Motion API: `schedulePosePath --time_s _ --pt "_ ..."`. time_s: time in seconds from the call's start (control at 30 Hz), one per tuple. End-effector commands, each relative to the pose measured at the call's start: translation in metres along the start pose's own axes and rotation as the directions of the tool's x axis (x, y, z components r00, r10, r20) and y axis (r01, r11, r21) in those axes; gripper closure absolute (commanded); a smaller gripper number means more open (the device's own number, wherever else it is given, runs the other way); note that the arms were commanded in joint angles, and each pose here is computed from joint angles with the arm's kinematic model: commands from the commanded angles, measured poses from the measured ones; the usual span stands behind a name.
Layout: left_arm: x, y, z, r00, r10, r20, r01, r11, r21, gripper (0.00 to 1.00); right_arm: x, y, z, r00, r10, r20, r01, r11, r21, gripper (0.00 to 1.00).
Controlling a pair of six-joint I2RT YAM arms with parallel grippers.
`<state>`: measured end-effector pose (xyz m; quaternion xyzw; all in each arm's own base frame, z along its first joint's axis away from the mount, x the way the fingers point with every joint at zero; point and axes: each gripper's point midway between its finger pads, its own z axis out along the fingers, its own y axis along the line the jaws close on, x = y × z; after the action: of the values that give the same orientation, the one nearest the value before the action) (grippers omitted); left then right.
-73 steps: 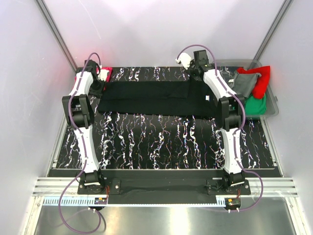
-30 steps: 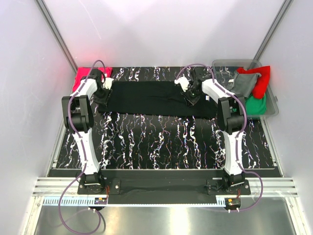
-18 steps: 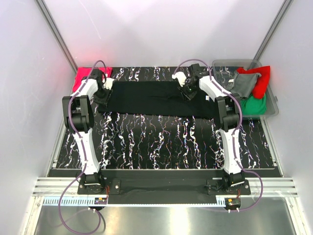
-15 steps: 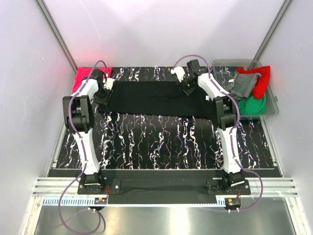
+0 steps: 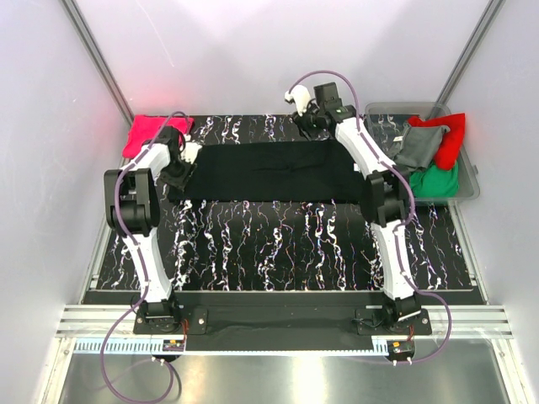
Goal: Fold and stack the t-shirts
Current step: Fold the tshirt
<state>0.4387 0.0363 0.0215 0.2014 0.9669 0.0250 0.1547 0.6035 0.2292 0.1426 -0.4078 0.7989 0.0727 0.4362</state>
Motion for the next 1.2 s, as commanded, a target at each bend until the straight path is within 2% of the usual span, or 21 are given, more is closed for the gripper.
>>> schedulePosePath --time_s 0.0,0.03,0.07,0.13,0.27,0.33,0.57,0.87,1.1,1.17 --pt "-0.002 -0.004 -0.019 0.997 0.064 0.038 -0.065 0.998 0.011 0.56 -0.013 0.003 -0.052 1.0 -0.025 -0.002 0.025 1.0 0.009 0.58" --pt "-0.001 -0.004 -0.019 0.997 0.064 0.037 -0.065 0.998 0.01 0.56 -0.013 0.005 -0.064 0.999 -0.047 -0.005 0.047 0.999 0.008 0.57" --pt "0.001 -0.004 -0.018 0.997 0.064 0.032 -0.064 0.998 0.011 0.56 0.016 0.018 -0.058 0.997 -0.046 -0.064 0.044 0.998 -0.034 0.56" --pt "0.0 -0.003 -0.021 0.997 0.071 0.037 -0.071 0.997 0.004 0.56 0.028 0.027 -0.067 0.993 -0.074 -0.087 0.068 0.996 -0.065 0.55" --pt "0.003 -0.006 -0.029 0.993 0.108 0.038 -0.108 0.994 -0.008 0.56 0.074 0.058 -0.072 0.982 -0.066 -0.176 0.039 0.988 -0.15 0.55" --pt "0.01 -0.01 -0.028 0.99 0.14 0.027 -0.14 0.99 -0.002 0.56 0.081 0.065 -0.079 0.98 -0.053 -0.19 0.022 0.986 -0.164 0.55" --pt "-0.006 -0.029 -0.059 0.959 0.242 0.148 -0.248 0.969 0.023 0.52 0.089 0.079 -0.09 0.977 -0.01 -0.213 -0.03 0.982 -0.184 0.55" --pt "0.027 -0.028 -0.027 0.948 0.319 -0.007 -0.318 0.946 0.065 0.52 0.085 0.075 -0.099 0.977 -0.011 -0.213 -0.025 0.986 -0.164 0.54" --pt "0.04 -0.023 -0.008 0.933 0.35 -0.085 -0.345 0.936 0.072 0.51 0.086 0.076 -0.107 0.976 -0.017 -0.216 -0.018 0.988 -0.155 0.54" --pt "0.047 -0.025 0.0 0.927 0.358 -0.108 -0.35 0.933 0.088 0.61 0.09 0.077 -0.107 0.973 -0.011 -0.23 -0.025 0.988 -0.152 0.54"
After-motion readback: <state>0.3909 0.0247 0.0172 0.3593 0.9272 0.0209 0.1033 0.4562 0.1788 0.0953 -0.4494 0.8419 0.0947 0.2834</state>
